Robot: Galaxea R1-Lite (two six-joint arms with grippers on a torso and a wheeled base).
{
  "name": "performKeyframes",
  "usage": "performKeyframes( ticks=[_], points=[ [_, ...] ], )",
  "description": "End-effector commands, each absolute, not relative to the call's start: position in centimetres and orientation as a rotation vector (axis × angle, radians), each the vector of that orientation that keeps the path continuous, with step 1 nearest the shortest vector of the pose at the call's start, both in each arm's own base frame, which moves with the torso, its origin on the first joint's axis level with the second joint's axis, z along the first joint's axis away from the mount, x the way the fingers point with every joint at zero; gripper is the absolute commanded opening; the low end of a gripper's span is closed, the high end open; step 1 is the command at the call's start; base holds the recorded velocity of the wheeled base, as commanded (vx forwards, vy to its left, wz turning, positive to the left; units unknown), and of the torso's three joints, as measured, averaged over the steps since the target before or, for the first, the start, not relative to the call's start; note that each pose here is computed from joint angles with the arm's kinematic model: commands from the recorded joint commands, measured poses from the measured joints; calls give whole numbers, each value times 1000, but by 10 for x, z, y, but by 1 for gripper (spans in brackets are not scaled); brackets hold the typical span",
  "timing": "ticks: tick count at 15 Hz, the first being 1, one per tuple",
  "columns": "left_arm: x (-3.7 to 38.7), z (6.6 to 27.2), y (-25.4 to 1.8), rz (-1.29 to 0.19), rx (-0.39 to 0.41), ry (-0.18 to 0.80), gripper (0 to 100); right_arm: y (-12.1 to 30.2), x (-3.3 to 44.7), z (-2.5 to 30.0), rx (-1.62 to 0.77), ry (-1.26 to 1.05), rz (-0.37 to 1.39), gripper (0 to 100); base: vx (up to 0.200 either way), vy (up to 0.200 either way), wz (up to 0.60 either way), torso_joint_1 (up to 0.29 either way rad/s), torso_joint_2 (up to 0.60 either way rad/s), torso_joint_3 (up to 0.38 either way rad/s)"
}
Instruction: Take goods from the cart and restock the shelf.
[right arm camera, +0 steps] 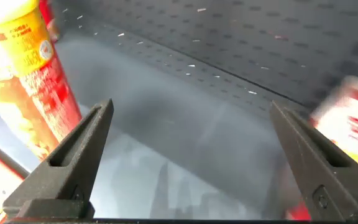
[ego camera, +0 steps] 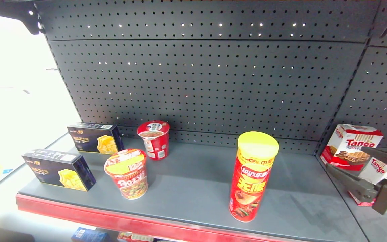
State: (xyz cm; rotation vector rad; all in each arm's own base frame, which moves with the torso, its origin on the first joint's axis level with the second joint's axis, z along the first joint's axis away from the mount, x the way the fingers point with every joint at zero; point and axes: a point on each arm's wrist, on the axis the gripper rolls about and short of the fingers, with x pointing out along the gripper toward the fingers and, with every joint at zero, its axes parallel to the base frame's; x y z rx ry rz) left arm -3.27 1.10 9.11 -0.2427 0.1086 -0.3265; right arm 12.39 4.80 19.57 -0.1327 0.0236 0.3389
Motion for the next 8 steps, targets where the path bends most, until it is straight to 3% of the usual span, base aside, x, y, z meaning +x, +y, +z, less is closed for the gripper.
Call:
performKeyframes(
  ticks=[1, 5, 8],
  points=[
    [-33, 91, 11, -329, -243, 108, 0, 33, 91, 193, -108, -57, 270, 100, 0, 0, 0, 0, 0, 0],
    [-33, 91, 11, -329, -243, 108, 0, 11, 61, 182, -86, -22, 51, 100, 0, 0, 0, 0, 0, 0],
    [-32, 91, 11, -329, -243, 108, 0, -3, 21, 146, -60, 2, -120, 100, 0, 0, 0, 0, 0, 0]
  ],
)
